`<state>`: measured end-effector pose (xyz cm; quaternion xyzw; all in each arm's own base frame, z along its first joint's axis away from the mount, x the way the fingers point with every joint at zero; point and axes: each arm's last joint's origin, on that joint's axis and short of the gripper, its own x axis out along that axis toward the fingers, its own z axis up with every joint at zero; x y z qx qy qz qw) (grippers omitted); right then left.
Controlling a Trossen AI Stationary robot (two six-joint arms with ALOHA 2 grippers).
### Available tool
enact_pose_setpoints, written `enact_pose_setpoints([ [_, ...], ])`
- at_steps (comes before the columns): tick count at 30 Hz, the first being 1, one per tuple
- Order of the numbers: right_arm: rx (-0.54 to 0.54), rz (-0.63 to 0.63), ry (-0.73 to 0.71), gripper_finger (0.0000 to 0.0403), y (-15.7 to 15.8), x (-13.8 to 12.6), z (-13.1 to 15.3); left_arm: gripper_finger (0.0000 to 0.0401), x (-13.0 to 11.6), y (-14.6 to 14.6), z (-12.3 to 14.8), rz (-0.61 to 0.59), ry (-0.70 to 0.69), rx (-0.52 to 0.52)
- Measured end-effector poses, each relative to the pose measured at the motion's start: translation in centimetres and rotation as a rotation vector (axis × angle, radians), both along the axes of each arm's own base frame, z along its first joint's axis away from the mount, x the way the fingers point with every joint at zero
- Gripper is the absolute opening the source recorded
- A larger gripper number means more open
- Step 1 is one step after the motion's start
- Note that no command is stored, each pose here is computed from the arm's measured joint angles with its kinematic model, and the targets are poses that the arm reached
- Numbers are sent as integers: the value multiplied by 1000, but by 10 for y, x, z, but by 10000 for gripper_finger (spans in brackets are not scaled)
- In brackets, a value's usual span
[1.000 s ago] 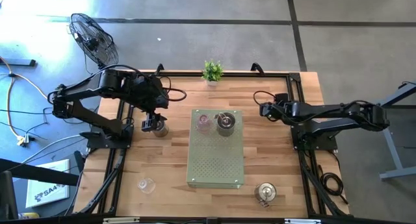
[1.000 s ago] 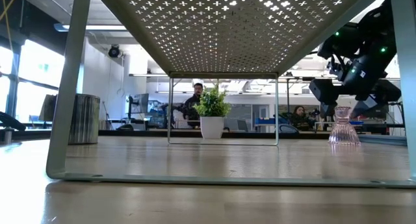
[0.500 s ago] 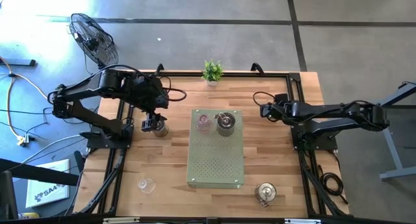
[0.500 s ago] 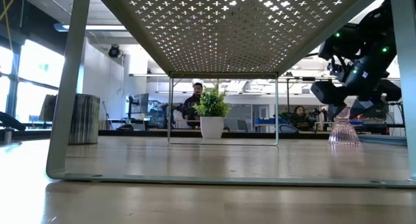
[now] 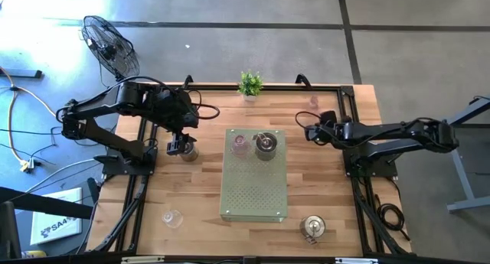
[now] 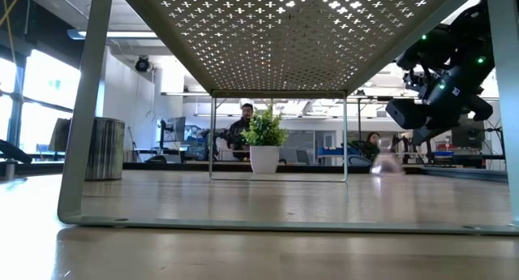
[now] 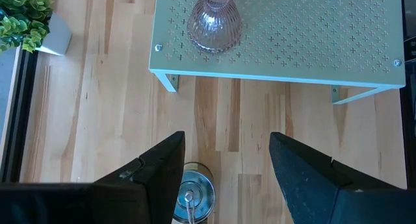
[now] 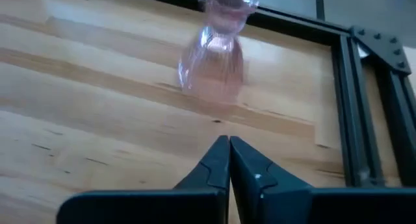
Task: Pick & Place candle stick holders
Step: Put the pink transparent candle holder on the shelf
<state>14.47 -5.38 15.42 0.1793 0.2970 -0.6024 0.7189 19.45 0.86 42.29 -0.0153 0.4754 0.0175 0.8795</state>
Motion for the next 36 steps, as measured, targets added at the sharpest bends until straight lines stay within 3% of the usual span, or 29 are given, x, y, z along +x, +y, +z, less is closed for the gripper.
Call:
enact_pose_setpoints([
  [14, 36, 37, 0, 5, 1, 1, 0, 221, 0, 0, 0, 0, 0, 0],
  [24, -54, 130, -61, 43, -2, 10, 26, 221, 0, 0, 0, 0, 0, 0],
  [33, -43, 180, -356, 64, -3, 24, 53, 221, 0, 0, 0, 0, 0, 0],
  [36, -11, 270, -482, 62, -2, 33, 61, 221, 0, 0, 0, 0, 0, 0],
])
